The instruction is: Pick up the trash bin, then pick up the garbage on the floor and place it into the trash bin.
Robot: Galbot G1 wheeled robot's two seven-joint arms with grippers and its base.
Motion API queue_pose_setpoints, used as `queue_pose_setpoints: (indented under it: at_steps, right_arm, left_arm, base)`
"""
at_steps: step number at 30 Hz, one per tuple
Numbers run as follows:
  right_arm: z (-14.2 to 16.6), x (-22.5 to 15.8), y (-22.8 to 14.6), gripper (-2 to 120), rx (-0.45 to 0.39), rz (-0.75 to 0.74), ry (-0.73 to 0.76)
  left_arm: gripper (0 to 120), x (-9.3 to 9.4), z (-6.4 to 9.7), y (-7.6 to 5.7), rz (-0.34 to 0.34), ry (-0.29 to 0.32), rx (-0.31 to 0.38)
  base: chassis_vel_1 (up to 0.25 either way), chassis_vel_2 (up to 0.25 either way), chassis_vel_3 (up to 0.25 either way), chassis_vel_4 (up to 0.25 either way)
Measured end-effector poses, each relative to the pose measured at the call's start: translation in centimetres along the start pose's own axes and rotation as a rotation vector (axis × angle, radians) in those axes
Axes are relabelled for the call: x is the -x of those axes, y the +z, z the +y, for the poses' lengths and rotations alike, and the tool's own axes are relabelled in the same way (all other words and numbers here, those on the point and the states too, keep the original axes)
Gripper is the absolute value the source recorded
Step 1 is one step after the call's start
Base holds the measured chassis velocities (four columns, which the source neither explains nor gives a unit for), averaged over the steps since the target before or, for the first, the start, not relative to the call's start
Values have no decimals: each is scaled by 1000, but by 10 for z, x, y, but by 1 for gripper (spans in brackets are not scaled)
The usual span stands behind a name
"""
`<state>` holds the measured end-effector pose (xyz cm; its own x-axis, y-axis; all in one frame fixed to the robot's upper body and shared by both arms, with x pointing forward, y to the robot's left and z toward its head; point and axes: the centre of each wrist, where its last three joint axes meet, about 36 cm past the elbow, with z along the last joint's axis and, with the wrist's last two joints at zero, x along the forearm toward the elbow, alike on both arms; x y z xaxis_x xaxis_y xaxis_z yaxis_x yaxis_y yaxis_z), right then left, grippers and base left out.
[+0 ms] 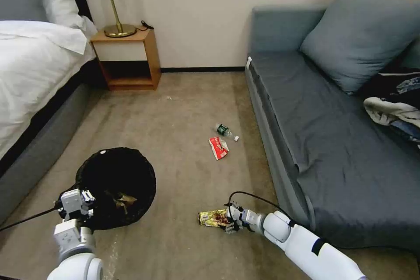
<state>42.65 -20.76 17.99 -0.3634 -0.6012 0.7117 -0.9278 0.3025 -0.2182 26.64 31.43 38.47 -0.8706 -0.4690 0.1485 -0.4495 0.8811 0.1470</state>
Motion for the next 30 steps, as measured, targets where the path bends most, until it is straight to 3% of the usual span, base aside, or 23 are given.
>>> queue_pose_setpoints:
  at_steps: [6, 10, 14, 19, 30]
  right_arm:
    - [0, -4, 7, 49, -20, 6, -10]
    - [-2, -9, 10, 28, -30, -4, -3]
    - [-3, -9, 10, 20, -36, -14, -5]
    - [-2, -9, 11, 0, -46, -31, -16]
    - [1, -11, 13, 0, -48, -51, -7]
  left_arm:
    - [5, 1, -3, -1, -2, 2, -6]
    - [5, 3, -5, -1, -1, 3, -8]
    - [5, 3, -5, -1, -1, 2, -8]
    - [5, 5, -4, 0, 1, 3, -5]
    - [5, 6, -3, 0, -2, -4, -3]
  base:
    - [0, 0, 0, 0]
    - [0, 0, 0, 0]
    - [0, 0, 0, 0]
    - [0, 0, 0, 0]
    - [0, 0, 0, 0]
